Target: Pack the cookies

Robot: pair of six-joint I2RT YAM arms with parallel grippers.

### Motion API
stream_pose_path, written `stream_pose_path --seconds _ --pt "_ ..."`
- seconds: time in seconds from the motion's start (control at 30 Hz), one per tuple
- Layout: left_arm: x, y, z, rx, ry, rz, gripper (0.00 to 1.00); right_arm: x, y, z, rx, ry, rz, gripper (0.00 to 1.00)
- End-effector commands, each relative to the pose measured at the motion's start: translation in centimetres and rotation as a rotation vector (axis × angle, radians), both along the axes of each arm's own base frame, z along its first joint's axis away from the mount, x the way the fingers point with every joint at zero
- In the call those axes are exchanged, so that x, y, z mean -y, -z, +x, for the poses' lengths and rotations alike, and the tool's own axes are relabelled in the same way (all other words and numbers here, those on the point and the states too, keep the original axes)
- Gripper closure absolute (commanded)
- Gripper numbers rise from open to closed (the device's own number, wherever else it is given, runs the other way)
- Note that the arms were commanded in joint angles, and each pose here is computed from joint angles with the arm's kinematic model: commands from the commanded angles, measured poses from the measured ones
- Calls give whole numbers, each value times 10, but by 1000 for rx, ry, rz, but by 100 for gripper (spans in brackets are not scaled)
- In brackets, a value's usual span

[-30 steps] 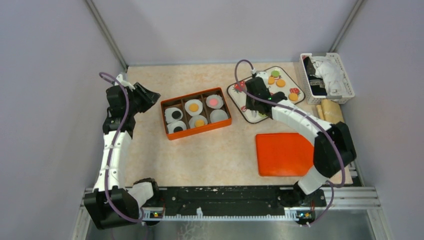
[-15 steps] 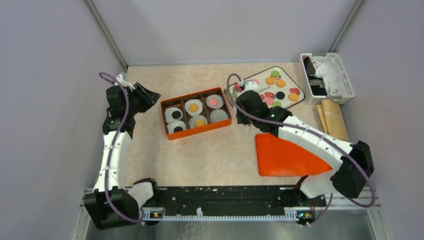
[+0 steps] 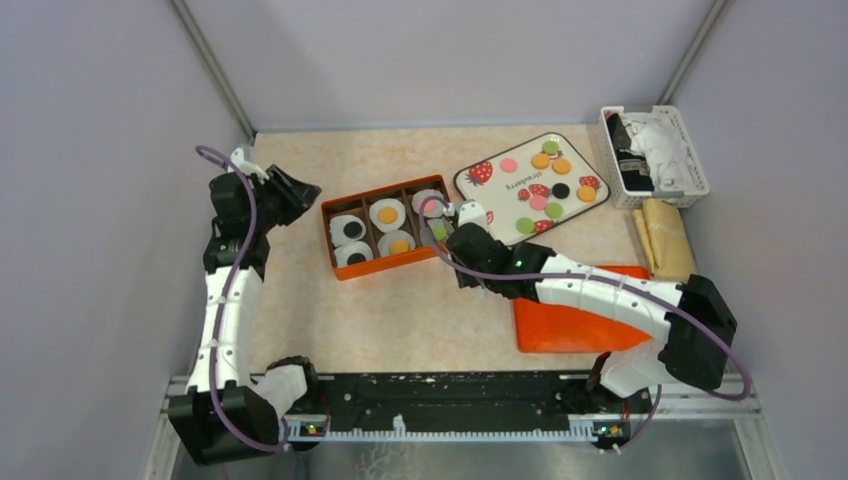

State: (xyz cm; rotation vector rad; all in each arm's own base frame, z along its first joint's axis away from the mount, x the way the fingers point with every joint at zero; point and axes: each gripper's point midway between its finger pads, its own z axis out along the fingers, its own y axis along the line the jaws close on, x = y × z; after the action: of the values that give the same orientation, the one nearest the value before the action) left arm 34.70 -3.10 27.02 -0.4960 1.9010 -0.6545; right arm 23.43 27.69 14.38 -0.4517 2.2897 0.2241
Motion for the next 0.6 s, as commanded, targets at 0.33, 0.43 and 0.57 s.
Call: stream_pose_path --seconds 0.33,0.43,0.57 --pt "0 -19 -1 65 7 9 55 5 -5 -4 27 70 93 70" --pt "1 -21 -1 71 13 9 55 7 -2 -10 10 73 110 68" --pt "1 -24 -2 78 12 8 54 10 0 -14 5 76 124 65"
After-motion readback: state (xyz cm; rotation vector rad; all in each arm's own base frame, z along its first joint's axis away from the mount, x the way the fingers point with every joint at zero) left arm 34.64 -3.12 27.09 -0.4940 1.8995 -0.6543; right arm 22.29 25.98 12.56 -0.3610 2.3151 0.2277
